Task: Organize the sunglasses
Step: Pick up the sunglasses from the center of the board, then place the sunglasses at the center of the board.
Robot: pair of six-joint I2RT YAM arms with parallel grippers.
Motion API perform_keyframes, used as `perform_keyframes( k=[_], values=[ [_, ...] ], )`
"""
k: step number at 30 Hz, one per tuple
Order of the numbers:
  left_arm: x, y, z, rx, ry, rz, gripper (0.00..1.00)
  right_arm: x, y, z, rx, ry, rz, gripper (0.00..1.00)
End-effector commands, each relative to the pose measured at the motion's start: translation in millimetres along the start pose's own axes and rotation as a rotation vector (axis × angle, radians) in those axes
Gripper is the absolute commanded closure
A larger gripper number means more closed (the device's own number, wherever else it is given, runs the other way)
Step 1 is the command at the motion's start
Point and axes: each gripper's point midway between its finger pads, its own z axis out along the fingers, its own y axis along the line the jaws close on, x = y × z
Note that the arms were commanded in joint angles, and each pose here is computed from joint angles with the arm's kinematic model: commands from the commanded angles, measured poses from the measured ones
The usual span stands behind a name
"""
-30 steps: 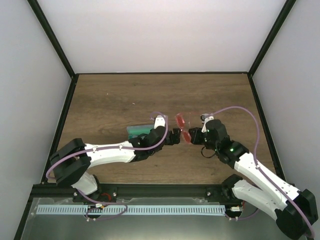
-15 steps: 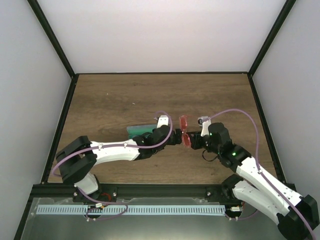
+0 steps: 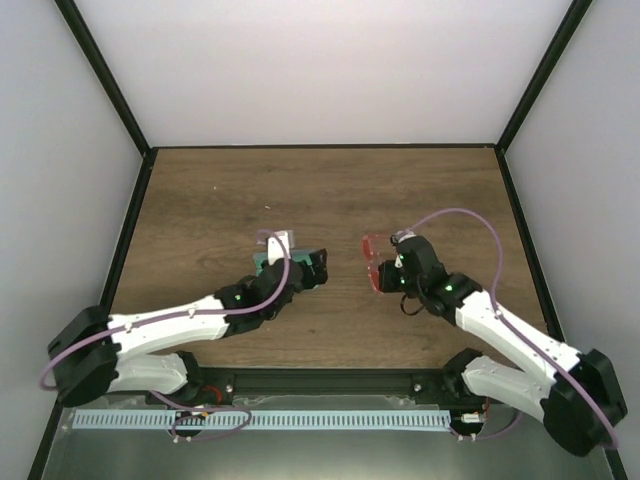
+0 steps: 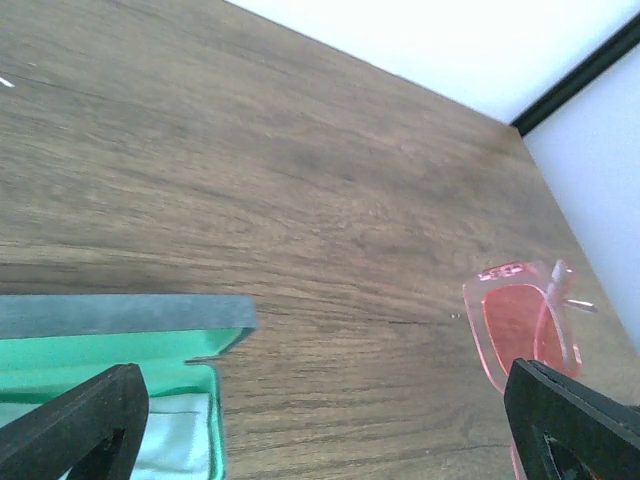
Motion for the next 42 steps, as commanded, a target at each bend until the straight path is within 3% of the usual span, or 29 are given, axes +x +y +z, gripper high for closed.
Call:
perform_keyframes(
  k=[1, 12, 16, 21, 29, 31, 37, 42],
  values=[
    [-11, 29, -23, -0.046, -0.061, -0.039, 0.00, -20, -9, 9, 0.123, -0.018, 0.000, 0.99],
    [-25, 73, -74, -0.052, -0.133, -0.100, 0.00, -13, -60, 38, 0.471, 0.080, -0.002, 0.99],
    [-26, 78, -82, -0.031, -0.146, -0.117, 0.00, -1, -62, 49, 0.466, 0.126, -0.005, 0.99],
    [-5, 78, -66, -0.039, -0.083, -0.101, 0.00, 19, -36, 67, 0.280, 0.188, 0.027, 0.99],
    [29, 70, -34, -0.025, -0.003, -0.095, 0.02, 37, -46, 70, 0.346, 0.207, 0.018, 0.99],
    [36, 62, -26, -0.013, 0.024, -0.089, 0.02, 41, -44, 72, 0.345, 0.215, 0.015, 0.96],
    [59, 45, 3, -0.030, 0.098, -0.033, 0.02, 37, -31, 72, 0.286, 0.208, 0.002, 0.75],
    [73, 42, 24, -0.038, 0.114, -0.021, 0.02, 13, -36, 48, 0.328, 0.095, 0.034, 0.71]
  ],
)
